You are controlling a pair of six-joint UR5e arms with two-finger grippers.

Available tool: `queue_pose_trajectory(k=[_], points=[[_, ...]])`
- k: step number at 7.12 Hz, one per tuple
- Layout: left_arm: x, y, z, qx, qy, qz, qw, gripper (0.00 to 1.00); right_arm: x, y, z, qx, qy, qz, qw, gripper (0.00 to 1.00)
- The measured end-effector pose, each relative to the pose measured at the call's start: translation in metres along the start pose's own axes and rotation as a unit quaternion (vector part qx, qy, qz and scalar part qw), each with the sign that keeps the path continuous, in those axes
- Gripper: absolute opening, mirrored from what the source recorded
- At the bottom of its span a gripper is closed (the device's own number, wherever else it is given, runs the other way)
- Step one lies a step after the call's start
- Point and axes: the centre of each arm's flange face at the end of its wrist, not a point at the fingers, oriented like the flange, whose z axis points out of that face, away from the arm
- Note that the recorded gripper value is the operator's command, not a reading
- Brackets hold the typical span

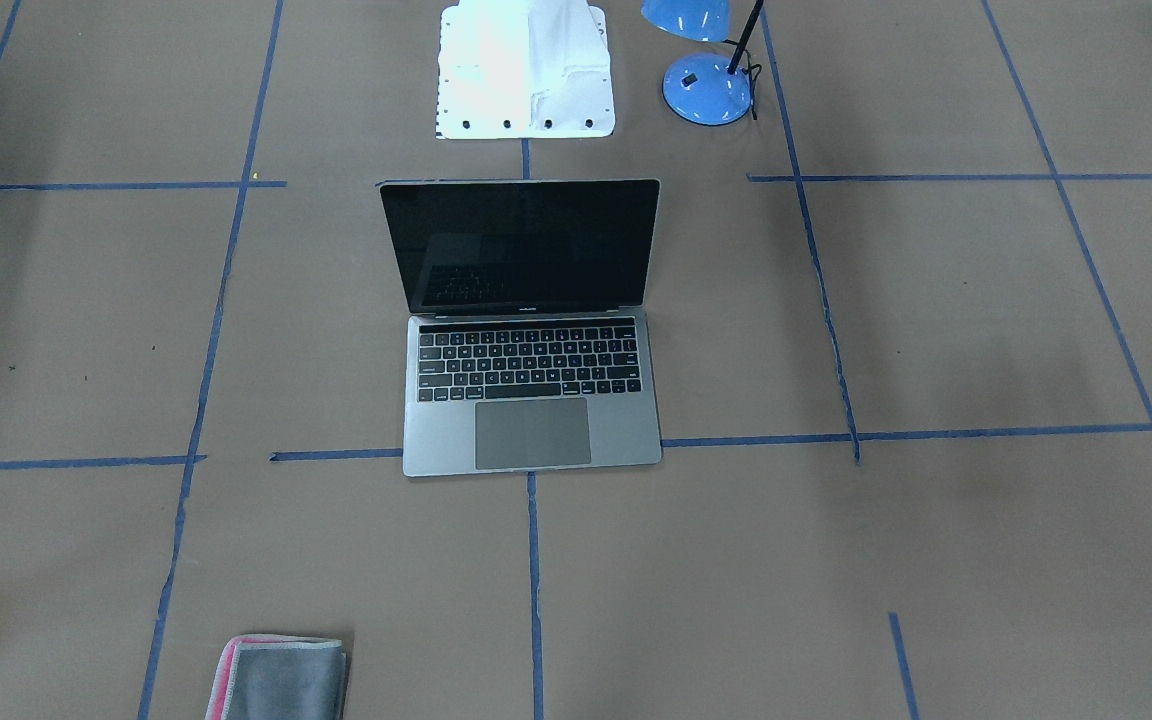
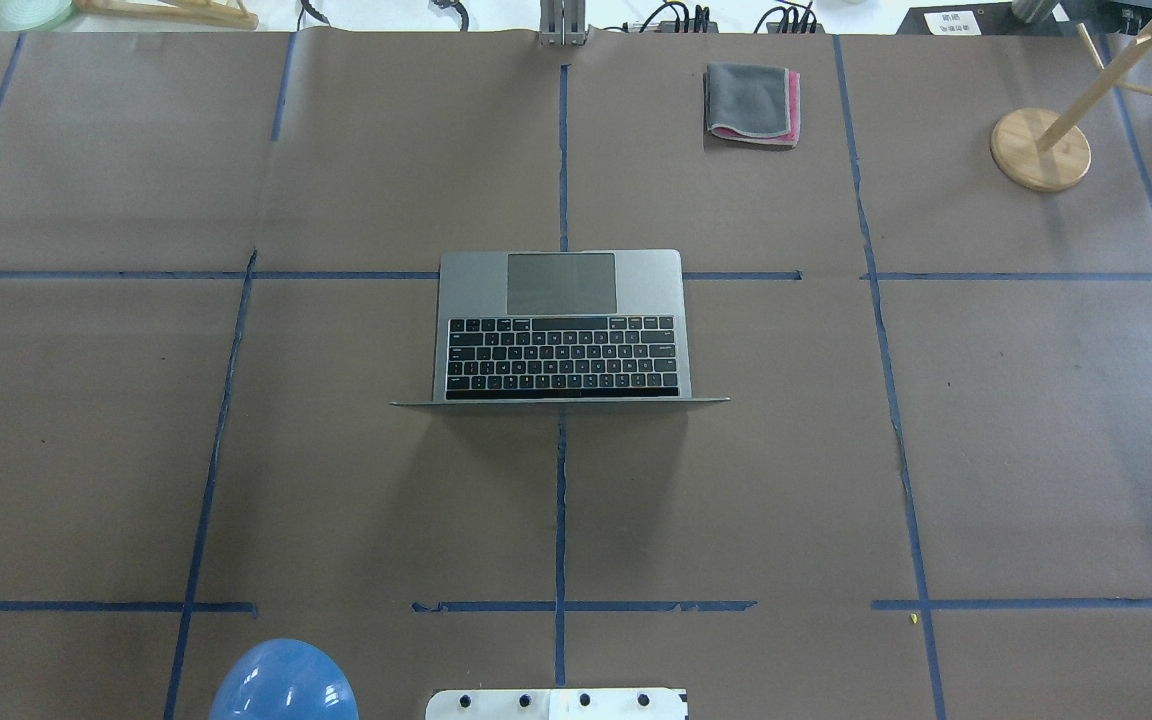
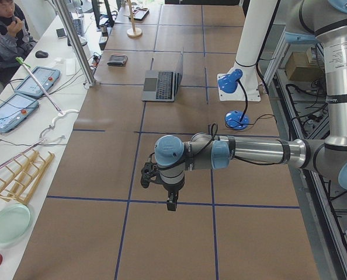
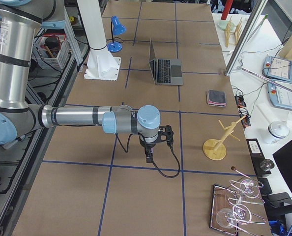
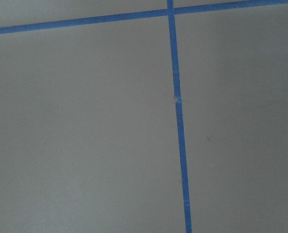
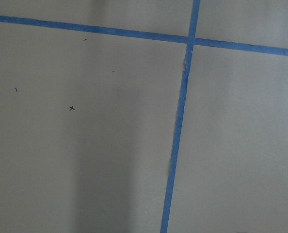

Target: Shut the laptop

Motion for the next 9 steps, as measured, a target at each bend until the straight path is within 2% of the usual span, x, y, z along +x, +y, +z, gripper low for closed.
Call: queue_pose_trajectory(k=[4,7,9], points=[[0.012,-0.007,0.001,0.001,-0.002,0.019,0.9998,0.99,-0.003,-0.003,-0.002,0.004,0.001,-0.007,1.0,0.99],[0.045,-0.064,-0.032,0.052,-0.007,0.074,0.9959,0.99,-0.019,-0.012,-0.004,0.025,0.0,-0.031,0.9992,0.99],[0.058,-0.083,-0.036,0.064,0.002,0.086,0.9942,0.99,-0.048,-0.022,0.01,0.038,-0.012,-0.033,0.9987,0.99]])
